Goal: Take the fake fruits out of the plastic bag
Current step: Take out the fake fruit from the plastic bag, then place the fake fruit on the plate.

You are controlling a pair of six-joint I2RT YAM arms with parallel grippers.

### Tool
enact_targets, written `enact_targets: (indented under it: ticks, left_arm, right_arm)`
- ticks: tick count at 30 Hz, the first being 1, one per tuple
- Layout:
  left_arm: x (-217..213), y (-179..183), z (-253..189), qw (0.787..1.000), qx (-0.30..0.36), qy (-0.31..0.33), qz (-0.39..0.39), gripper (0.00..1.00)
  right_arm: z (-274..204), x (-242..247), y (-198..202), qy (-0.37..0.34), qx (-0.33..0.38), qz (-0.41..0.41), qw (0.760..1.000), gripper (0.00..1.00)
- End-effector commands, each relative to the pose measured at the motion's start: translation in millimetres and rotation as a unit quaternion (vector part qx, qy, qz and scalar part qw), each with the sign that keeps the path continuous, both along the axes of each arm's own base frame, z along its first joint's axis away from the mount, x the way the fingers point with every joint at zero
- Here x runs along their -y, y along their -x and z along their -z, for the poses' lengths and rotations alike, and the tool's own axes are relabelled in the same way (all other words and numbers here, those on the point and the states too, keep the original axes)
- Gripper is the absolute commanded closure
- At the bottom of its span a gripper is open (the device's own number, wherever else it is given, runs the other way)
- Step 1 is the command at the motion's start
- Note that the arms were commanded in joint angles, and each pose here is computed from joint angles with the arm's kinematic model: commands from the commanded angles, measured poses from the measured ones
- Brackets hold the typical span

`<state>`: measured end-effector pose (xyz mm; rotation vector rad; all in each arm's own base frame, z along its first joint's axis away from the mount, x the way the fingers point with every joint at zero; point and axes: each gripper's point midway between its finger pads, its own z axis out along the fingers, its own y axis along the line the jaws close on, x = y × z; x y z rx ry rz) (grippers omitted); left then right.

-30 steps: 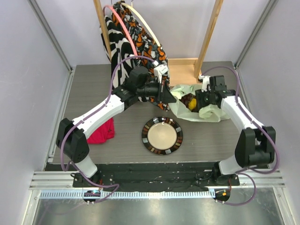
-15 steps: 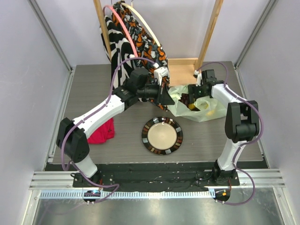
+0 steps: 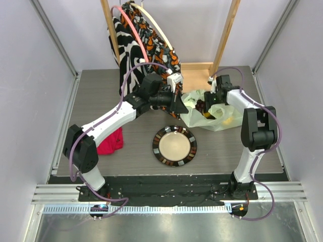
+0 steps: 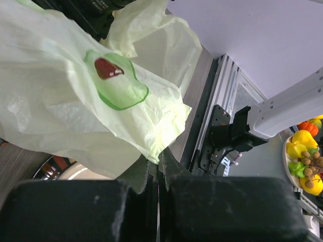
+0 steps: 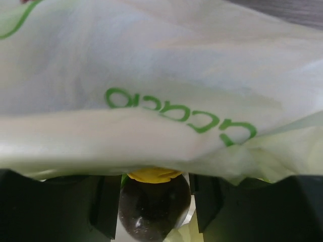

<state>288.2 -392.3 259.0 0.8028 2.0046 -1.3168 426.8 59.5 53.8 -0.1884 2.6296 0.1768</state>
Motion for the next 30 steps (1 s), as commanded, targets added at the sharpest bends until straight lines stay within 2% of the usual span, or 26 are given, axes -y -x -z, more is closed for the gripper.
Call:
enact_targets:
  ticks: [1,5,14,20,24,27,28,30]
  left_arm:
    - [7,-12,-14,1.0,0.02,0.015,-0.005,1.0]
    - [11,-16,-20,0.999,0.023,0.022,-0.008,1.0]
    - [13,-20,-31,0.999,0.033,0.032,-0.01,1.0]
    - [6,-27,-27,0.999,0.041,0.016,-0.023,1.0]
    - [-7,-50,-18,0.998,0.027,0.011,-0.056,1.0]
    - [-16,-70,-13,0.997,0.001,0.026,-0.069,1.0]
    - [-15,-77,-3,0.997,-0.006,0.022,-0.067,1.0]
    - [-20,-91,5,0.997,-0.012,0.019,-0.077,1.0]
  right_arm:
    - [-90,-17,-2,-0.054,0.078,-0.039,0.995,0.67]
    - [-146,-31,22,-0.092,0.127,-0.071,0.985,0.69]
    - [-192,-57,82,-0.172,0.163,-0.128,0.963,0.69]
    - [-250,-82,111,-0.22,0.219,-0.202,0.929,0.7]
    - [-275,-122,152,-0.207,0.237,-0.317,0.895,0.7]
    - [-262,-142,179,-0.163,0.227,-0.392,0.877,0.7]
    - [-256,-159,196,-0.149,0.229,-0.44,0.855,0.7]
    - [-233,-171,207,-0.128,0.215,-0.477,0.842,0.7]
